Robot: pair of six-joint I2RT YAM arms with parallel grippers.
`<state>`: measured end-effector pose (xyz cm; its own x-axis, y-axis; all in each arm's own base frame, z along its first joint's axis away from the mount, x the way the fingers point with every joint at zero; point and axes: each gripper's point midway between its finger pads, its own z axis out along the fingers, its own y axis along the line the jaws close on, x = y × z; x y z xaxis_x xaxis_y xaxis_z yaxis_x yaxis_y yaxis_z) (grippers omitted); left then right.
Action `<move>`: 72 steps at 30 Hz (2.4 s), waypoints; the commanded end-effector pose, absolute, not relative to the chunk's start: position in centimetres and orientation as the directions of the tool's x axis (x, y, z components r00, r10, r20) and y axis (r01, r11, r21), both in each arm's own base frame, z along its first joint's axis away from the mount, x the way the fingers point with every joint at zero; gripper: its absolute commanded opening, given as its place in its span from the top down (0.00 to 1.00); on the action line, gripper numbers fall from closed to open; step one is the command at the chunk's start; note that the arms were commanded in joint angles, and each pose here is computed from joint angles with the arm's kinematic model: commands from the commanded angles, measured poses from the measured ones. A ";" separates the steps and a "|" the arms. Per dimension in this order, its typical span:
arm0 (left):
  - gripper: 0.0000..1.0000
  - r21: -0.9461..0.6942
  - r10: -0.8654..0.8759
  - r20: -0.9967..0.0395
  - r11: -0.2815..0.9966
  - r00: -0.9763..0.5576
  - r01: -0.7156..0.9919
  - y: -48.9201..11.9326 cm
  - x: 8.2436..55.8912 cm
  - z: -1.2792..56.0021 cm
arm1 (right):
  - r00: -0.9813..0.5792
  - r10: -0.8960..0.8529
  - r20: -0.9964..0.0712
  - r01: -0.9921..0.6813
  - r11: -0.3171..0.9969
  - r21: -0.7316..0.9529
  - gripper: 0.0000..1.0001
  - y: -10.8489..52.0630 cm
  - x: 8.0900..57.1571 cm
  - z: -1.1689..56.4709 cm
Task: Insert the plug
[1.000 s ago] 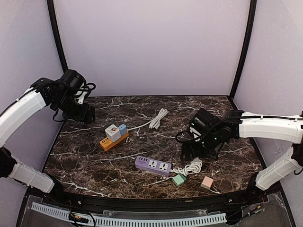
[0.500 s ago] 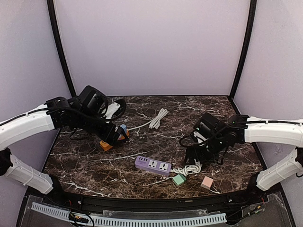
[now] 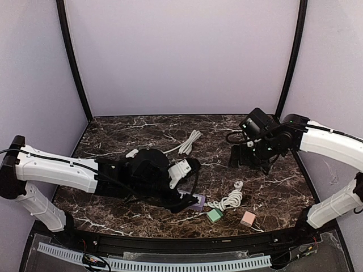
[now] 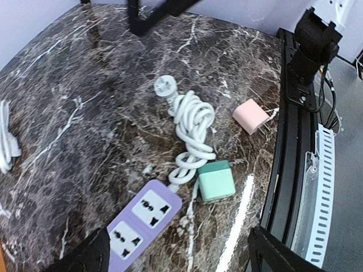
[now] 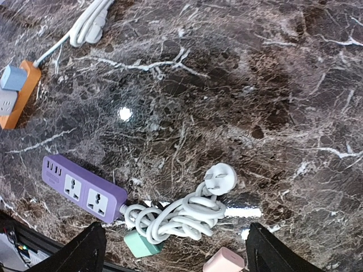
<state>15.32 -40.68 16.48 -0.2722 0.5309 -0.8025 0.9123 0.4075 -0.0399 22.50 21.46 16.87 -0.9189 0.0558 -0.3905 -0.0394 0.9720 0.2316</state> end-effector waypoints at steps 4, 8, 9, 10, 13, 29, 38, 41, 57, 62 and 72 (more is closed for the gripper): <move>0.16 0.062 0.538 -0.834 0.316 -0.125 0.947 -45.3 14.3 13.4 | -0.882 0.167 -0.440 0.057 0.966 0.254 0.15 19.0 22.9 19.5; 0.17 0.071 0.563 -0.817 0.310 -0.123 0.948 -46.4 13.8 11.5 | -0.886 0.194 -0.422 0.078 0.958 0.277 0.15 18.3 21.9 19.2; 0.17 0.070 0.563 -0.817 0.311 -0.124 0.948 -46.7 13.7 11.3 | -0.885 0.203 -0.419 0.087 0.956 0.280 0.15 18.0 21.7 19.0; 0.18 0.069 0.569 -0.812 0.311 -0.128 0.948 -46.9 13.7 10.8 | -0.884 0.209 -0.417 0.094 0.955 0.280 0.15 17.8 21.5 18.9; 0.20 0.064 0.579 -0.803 0.313 -0.138 0.947 -47.2 13.4 9.9 | -0.881 0.229 -0.414 0.113 0.952 0.286 0.15 17.0 20.9 18.8; 0.31 0.048 0.610 -0.770 0.349 -0.188 0.936 -49.3 11.4 5.6 | -0.899 0.219 -0.380 0.123 0.957 0.261 0.16 16.4 19.9 17.7; 0.38 0.086 0.609 -0.765 0.420 -0.211 0.903 -50.0 12.1 4.0 | -0.911 0.186 -0.367 0.098 0.964 0.245 0.17 16.8 20.0 17.3; 0.39 0.114 0.615 -0.760 0.442 -0.208 0.890 -49.7 12.6 3.6 | -0.911 0.183 -0.369 0.092 0.964 0.249 0.17 16.9 20.0 17.4; 0.48 0.151 0.595 -0.774 0.506 -0.217 0.849 -51.0 14.2 2.8 | -0.924 0.149 -0.352 0.069 0.971 0.229 0.17 16.8 19.6 16.6; 0.67 0.173 0.615 -0.766 0.476 -0.186 0.862 -51.2 14.0 3.1 | -0.921 0.145 -0.362 0.065 0.972 0.224 0.16 16.9 19.8 16.8; 0.90 0.172 0.630 -0.763 0.412 -0.143 0.895 -49.7 12.9 5.3 | -0.911 0.145 -0.387 0.067 0.975 0.210 0.16 16.7 20.3 16.9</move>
<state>13.82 -50.62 2.78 -0.1808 0.6225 -0.7614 0.8734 0.4576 0.1667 19.87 17.05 16.71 -0.9205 0.1435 -0.3635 0.0636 0.9728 0.2229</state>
